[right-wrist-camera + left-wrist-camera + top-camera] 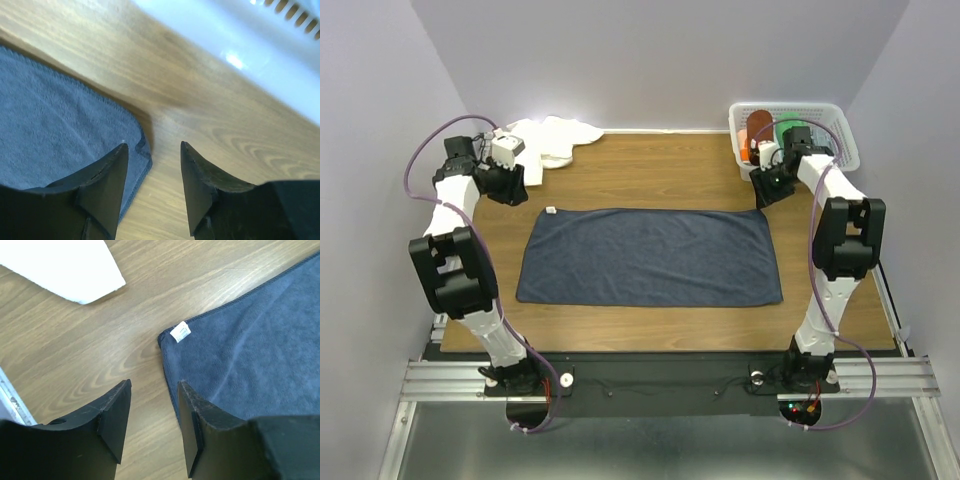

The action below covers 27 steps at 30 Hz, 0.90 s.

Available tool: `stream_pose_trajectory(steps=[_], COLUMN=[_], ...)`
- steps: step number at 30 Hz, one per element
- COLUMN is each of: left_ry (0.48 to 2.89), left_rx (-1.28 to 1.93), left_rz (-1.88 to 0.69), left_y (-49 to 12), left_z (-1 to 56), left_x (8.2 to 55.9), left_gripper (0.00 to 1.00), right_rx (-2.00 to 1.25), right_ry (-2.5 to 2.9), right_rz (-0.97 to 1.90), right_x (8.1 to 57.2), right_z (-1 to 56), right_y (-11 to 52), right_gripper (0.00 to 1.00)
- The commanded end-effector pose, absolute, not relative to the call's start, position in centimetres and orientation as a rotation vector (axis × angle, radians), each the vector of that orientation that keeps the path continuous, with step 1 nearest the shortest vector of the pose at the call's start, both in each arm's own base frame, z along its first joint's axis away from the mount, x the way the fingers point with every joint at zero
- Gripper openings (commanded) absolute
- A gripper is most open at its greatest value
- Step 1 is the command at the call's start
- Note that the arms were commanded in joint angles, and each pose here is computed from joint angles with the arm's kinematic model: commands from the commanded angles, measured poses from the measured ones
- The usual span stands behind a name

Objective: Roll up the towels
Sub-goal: Flatten the towel

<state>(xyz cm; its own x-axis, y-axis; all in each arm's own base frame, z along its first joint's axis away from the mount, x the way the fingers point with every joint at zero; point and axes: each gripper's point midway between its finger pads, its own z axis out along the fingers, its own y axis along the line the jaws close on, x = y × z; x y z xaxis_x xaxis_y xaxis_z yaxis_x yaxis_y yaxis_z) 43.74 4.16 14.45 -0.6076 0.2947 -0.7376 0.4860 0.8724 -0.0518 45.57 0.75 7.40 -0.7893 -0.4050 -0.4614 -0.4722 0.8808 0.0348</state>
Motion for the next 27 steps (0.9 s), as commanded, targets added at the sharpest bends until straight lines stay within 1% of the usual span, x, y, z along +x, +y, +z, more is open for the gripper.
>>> stream_pose_trajectory(steps=[1, 7, 13, 16, 18, 19, 20, 21, 22, 24, 27], left_ry=[2.231, 2.26, 2.285, 2.288, 2.293, 2.295, 2.294, 2.302, 2.306, 2.314, 2.346], left_rx=[0.578, 0.634, 0.672, 0.678, 0.684, 0.687, 0.703, 0.714, 0.724, 0.746, 0.761], left_rz=[-0.272, -0.253, -0.248, -0.252, -0.252, -0.252, -0.25, -0.26, -0.264, -0.268, -0.281], left_y=[3.9, 2.6, 1.3, 0.8, 0.4, 0.4, 0.3, 0.1, 0.0, -0.2, -0.5], left_z=[15.2, 13.3, 11.8, 11.4, 11.2, 11.0, 10.9, 10.7, 10.4, 10.1, 9.2], left_x=[45.8, 46.9, 48.2, 48.8, 49.0, 49.2, 49.2, 49.1, 49.3, 49.4, 49.4], left_gripper=[0.53, 0.54, 0.54, 0.54, 0.54, 0.54, 0.55, 0.55, 0.55, 0.55, 0.55], right_rx=[-0.64, -0.682, -0.705, -0.714, -0.72, -0.727, -0.729, -0.738, -0.74, -0.748, -0.754], right_ry=[2.517, 2.554, 2.574, 2.591, 2.597, 2.602, 2.603, 2.602, 2.602, 2.598, 2.584], right_rz=[0.206, 0.226, 0.241, 0.222, 0.215, 0.212, 0.21, 0.214, 0.216, 0.216, 0.213], right_x=[47.9, 46.7, 45.8, 45.6, 45.4, 45.3, 45.2, 45.1, 45.0, 45.0, 45.1], right_z=[8.8, 7.0, 6.3, 5.9, 5.7, 5.5, 5.5, 5.4, 5.5, 5.7, 6.2], right_y=[1.3, 1.4, 1.7, 1.5, 1.4, 1.3, 1.3, 1.3, 1.3, 1.3, 1.4], right_gripper=[0.52, 0.47, 0.45, 0.37, 0.34, 0.29, 0.21, 0.17, 0.09, 0.01, 0.01])
